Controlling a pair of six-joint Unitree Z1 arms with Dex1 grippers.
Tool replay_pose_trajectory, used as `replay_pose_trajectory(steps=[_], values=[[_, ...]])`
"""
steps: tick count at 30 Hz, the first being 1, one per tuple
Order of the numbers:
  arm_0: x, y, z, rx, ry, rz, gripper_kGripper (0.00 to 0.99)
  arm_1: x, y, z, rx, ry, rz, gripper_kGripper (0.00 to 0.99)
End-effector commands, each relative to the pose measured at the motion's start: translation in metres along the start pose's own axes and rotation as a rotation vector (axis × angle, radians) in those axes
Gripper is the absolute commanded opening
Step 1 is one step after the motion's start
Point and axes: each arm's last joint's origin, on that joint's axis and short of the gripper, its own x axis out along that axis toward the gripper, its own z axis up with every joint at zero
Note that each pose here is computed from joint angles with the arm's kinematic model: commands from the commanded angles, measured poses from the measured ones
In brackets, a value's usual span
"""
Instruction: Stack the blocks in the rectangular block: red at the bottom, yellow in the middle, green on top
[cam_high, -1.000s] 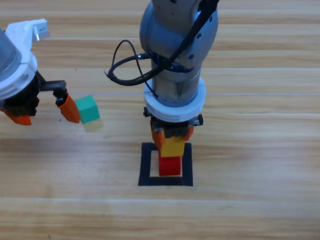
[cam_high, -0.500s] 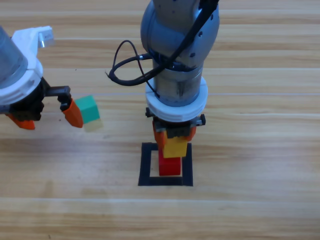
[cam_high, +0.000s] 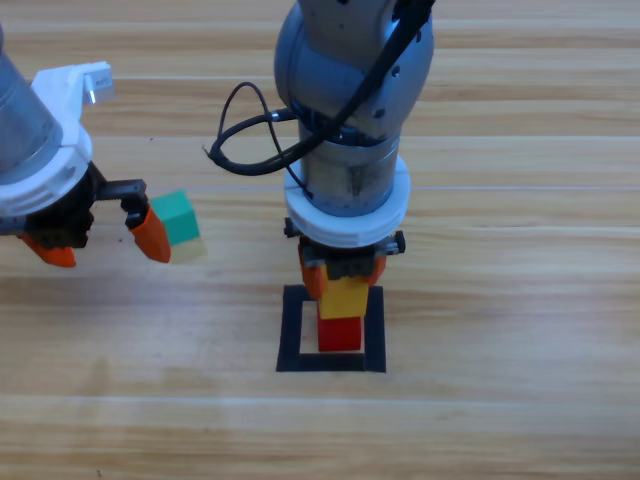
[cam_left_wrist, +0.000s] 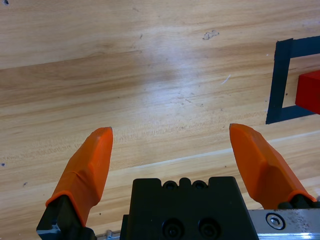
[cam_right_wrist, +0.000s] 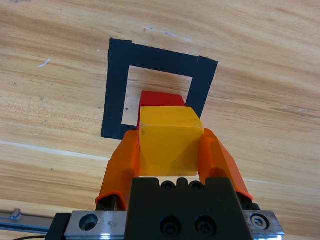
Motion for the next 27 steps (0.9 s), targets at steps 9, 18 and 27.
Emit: replay_pose_trajectory(steps=[9,18,27], values=[[0.023,0.008,0.006,-0.034,0.047,0.024,0.99,0.041,0.022,-0.013,-0.035,0.054,-0.053,0.492],[0.018,0.007,0.03,-0.153,-0.026,0.049,0.99,0.039,0.024,-0.01,-0.036,0.051,-0.056,0.99],[0.013,-0.001,0.057,-0.25,-0.083,0.03,0.99,-0.074,0.007,-0.016,-0.104,-0.093,0.08,0.99]])
